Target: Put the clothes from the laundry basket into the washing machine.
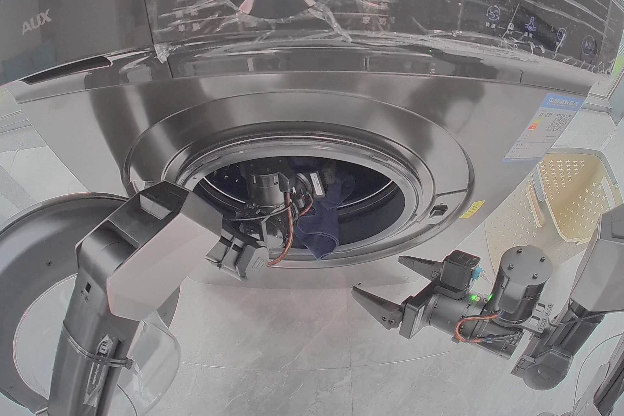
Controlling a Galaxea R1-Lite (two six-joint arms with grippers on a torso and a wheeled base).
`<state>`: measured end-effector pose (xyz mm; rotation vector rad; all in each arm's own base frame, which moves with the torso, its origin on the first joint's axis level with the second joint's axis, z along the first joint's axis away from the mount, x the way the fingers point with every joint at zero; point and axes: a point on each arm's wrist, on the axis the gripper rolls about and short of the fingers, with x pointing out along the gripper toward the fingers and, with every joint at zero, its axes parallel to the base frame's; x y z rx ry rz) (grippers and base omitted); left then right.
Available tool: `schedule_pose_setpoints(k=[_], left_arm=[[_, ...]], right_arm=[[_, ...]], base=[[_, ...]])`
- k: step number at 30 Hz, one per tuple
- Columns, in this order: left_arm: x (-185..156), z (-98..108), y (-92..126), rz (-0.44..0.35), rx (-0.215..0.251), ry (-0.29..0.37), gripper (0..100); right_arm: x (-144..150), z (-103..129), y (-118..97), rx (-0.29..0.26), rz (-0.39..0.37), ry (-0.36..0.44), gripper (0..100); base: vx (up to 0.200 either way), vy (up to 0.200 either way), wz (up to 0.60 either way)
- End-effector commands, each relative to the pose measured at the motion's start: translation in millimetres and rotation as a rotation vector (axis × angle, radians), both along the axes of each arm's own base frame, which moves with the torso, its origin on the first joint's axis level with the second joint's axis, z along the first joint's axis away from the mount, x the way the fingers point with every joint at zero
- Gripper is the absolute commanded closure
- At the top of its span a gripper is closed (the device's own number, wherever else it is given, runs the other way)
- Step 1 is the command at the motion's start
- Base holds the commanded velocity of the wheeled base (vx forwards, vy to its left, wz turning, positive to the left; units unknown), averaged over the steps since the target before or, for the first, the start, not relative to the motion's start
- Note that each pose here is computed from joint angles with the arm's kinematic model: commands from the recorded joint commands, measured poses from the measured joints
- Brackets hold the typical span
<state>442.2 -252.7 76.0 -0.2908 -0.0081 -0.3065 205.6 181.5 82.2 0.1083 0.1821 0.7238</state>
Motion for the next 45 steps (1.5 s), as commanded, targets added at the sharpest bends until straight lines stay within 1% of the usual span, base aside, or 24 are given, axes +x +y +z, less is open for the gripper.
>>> schedule_pose_setpoints(k=[1,4,5,6,8,11,13,17,19,20,22,23,24,25,26,27,30,36,43,45], left_arm=[[-34.1,18.6,4.6,-0.093,0.053,0.094,0],[-34.3,6.1,3.7,-0.099,0.081,0.132,0],[-33.3,-0.9,3.1,-0.099,0.094,0.148,0],[-32.9,-7.6,2.0,-0.101,0.103,0.161,100],[-30.5,-17.1,-1.3,-0.106,0.113,0.170,100],[-26.2,-20.9,-4.1,-0.110,0.111,0.164,100],[-22.7,-20.2,-7.2,-0.112,0.102,0.153,100],[-16.3,-5.6,-11.2,-0.111,0.067,0.102,100],[-7.7,7.2,-15.4,-0.099,0.010,0.048,100],[-4.9,10.0,-17.1,-0.095,-0.011,0.035,100],[3.1,24.2,-20.7,-0.082,-0.084,-0.031,100],[4.3,27.0,-21.3,-0.077,-0.097,-0.047,100],[10.0,31.9,-21.6,-0.057,-0.125,-0.089,100],[12.2,33.1,-21.8,-0.050,-0.134,-0.103,100],[12.9,33.2,-21.2,-0.047,-0.135,-0.105,100],[17.3,31.7,-22.7,-0.033,-0.143,-0.127,100],[17.7,30.7,-23.8,-0.031,-0.130,-0.143,100],[22.3,37.3,-24.7,-0.022,-0.134,-0.187,100],[26.0,39.2,-18.2,-0.008,-0.121,-0.198,100],[25.4,37.7,-17.9,-0.008,-0.116,-0.190,100]], right_arm=[[-2.0,-1.8,2.9,-0.005,0.013,0.005,0],[-2.8,-1.8,3.8,-0.003,0.018,0.006,0],[-2.6,-1.6,4.0,-0.002,0.018,0.005,0],[-2.6,-1.6,4.0,-0.002,0.018,0.005,0],[-2.6,-1.6,4.0,-0.004,0.018,0.004,0],[-2.6,-1.6,4.0,-0.002,0.018,0.005,0],[-2.4,-1.4,4.2,-0.001,0.018,0.004,0],[-2.1,-1.5,4.5,-0.001,0.018,0.004,0],[-2.1,-1.5,4.5,-0.001,0.018,0.004,0],[-2.2,-1.1,4.4,0.000,0.018,0.003,0],[-2.2,-1.1,4.4,0.000,0.018,0.003,0],[-2.2,-1.1,4.4,0.000,0.018,0.003,0],[-2.2,-1.1,4.4,0.000,0.018,0.003,0],[-2.2,-1.1,4.4,0.000,0.018,0.003,0],[-2.3,-0.7,4.4,0.001,0.018,0.001,0],[-1.7,0.6,4.3,0.005,0.016,-0.003,0],[-1.3,1.1,4.7,0.007,0.016,-0.005,0],[-1.6,1.1,5.0,0.007,0.018,-0.005,0],[-1.4,0.3,5.2,0.005,0.018,-0.003,0],[-1.5,-0.4,5.0,0.003,0.018,-0.001,0]], base=[[0.000,0.000,0.00],[0.000,0.000,0.00],[0.000,0.000,0.00],[0.000,0.000,0.00],[0.000,0.000,0.00],[0.000,0.000,0.00],[0.000,0.000,0.00],[0.000,0.000,0.00],[0.000,0.000,0.00],[0.000,0.000,0.00],[0.000,0.000,0.00],[0.000,0.000,0.00],[0.000,0.000,0.00],[0.000,0.000,0.00],[0.000,0.000,0.00],[0.000,0.000,0.00],[0.000,0.000,0.00],[0.000,0.000,0.00],[0.000,0.000,0.00],[0.000,0.000,0.00]])
